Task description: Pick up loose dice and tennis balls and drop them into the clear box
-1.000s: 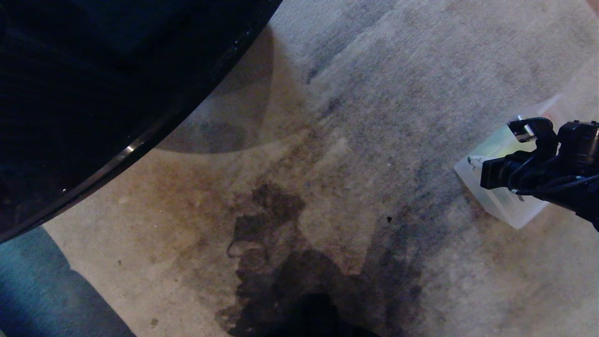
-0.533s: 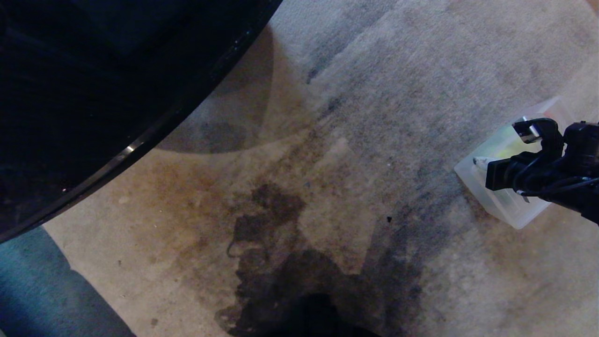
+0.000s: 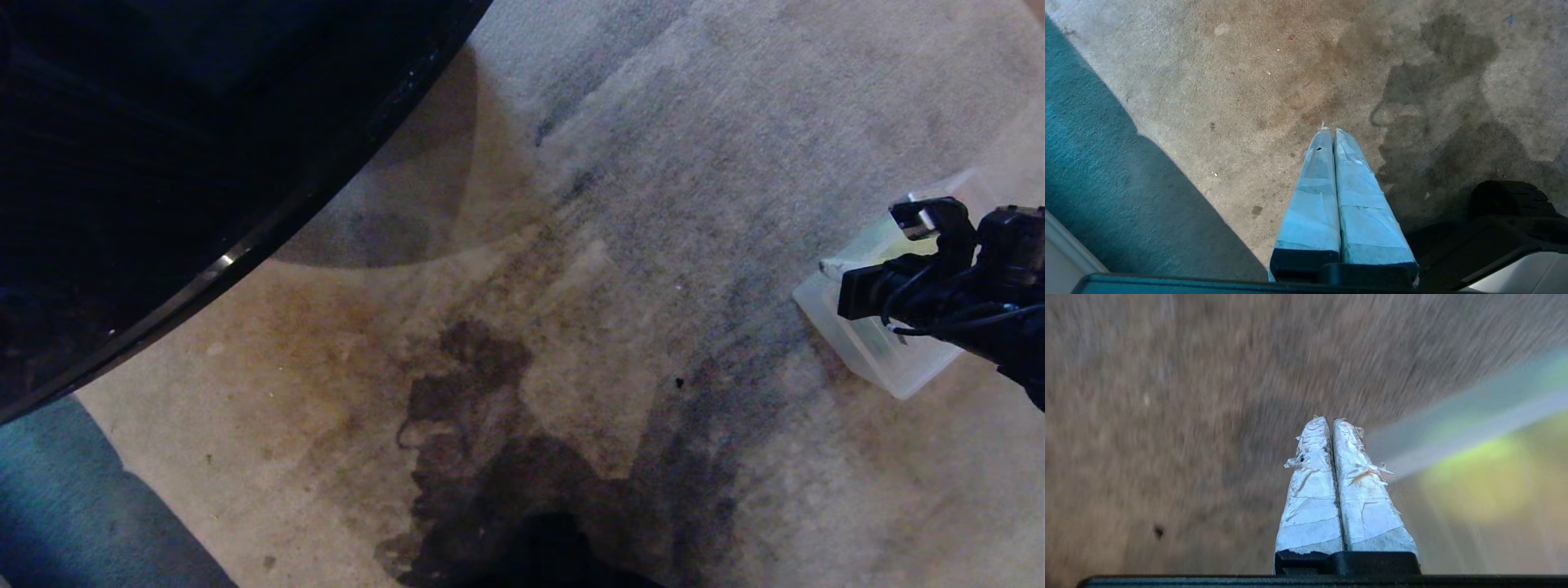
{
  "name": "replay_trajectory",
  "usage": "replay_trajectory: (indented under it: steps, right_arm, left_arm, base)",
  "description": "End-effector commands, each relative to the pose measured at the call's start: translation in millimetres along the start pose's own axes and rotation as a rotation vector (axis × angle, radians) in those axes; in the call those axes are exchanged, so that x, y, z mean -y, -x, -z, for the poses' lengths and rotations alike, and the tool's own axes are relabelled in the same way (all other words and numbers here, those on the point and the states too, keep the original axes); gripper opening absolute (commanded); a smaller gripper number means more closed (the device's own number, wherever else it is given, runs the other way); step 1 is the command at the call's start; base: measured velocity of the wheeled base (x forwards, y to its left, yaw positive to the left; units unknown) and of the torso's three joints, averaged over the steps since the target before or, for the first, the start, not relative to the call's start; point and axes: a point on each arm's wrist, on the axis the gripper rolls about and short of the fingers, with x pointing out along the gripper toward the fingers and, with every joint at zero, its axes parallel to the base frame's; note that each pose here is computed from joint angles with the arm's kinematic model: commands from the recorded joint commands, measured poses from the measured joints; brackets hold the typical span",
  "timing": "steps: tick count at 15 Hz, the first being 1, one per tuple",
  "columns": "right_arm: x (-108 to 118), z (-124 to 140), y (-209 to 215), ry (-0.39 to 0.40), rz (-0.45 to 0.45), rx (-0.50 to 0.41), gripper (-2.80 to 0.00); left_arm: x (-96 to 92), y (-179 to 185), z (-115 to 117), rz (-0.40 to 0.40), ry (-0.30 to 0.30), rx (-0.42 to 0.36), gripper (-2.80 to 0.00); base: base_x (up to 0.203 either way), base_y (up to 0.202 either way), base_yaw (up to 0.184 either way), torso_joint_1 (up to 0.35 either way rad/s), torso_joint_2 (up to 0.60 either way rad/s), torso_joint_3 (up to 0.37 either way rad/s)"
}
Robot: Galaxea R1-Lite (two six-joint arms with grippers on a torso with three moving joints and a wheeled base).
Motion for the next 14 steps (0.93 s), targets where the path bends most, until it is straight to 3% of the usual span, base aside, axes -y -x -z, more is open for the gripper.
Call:
replay_trajectory:
  steps: [1,3,7,11,14]
  right_arm:
    - [0,-4,1,0.008,-0.003,0.029,-2.8]
    - [0,0,0,0.001,0.001,0.015,-2.8]
    - [-2,-29,34,-0.019,0.011,0.06,-2.8]
    - [-16,-31,110,-0.061,0.033,-0.121,-2.8]
    - [-38,2,177,-0.082,0.063,-0.252,-2.8]
  left_arm:
    - [0.0,0,0,0.0,0.001,0.0,-2.8]
    - [0.0,0,0,0.0,0.001,0.0,-2.8]
    - [0.0,0,0,0.0,0.001,0.0,-2.8]
    - [0.0,0,0,0.0,0.001,0.0,-2.8]
    - [0.0,0,0,0.0,0.001,0.0,-2.8]
  base:
    - [0.0,0.0,0.0,0.0,0.0,0.0]
    - [0.0,0.0,0.0,0.0,0.0,0.0]
    - [0.0,0.0,0.0,0.0,0.0,0.0]
    - [0.0,0.0,0.0,0.0,0.0,0.0]
    - [0.0,0.0,0.0,0.0,0.0,0.0]
